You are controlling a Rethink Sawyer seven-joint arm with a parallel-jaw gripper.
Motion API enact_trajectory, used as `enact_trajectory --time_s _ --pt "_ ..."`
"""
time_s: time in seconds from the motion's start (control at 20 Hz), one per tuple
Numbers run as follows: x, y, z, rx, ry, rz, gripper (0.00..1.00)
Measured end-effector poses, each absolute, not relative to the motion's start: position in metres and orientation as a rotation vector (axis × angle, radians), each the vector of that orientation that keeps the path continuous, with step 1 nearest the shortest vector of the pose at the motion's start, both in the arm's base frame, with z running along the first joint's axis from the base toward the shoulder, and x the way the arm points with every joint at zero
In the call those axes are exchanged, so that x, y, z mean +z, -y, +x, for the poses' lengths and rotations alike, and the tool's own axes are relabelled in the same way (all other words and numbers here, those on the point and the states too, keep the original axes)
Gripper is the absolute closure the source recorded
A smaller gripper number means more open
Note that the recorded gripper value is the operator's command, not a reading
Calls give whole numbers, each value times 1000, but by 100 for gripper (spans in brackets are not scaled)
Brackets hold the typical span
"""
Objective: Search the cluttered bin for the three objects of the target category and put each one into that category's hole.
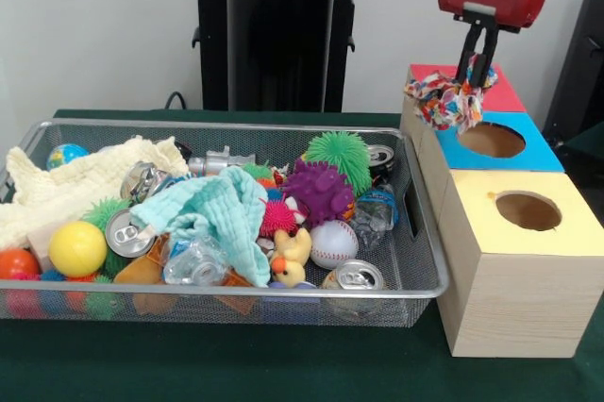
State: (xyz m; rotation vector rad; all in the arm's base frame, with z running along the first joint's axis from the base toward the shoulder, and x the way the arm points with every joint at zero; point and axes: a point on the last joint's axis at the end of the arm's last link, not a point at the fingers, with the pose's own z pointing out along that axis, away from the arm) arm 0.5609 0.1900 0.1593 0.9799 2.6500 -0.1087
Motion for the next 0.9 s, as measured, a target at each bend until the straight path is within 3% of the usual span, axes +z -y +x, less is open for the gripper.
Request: enact_trajectory --time_s 0.9 --pt "213 -141 638 70 -2244 1012 100"
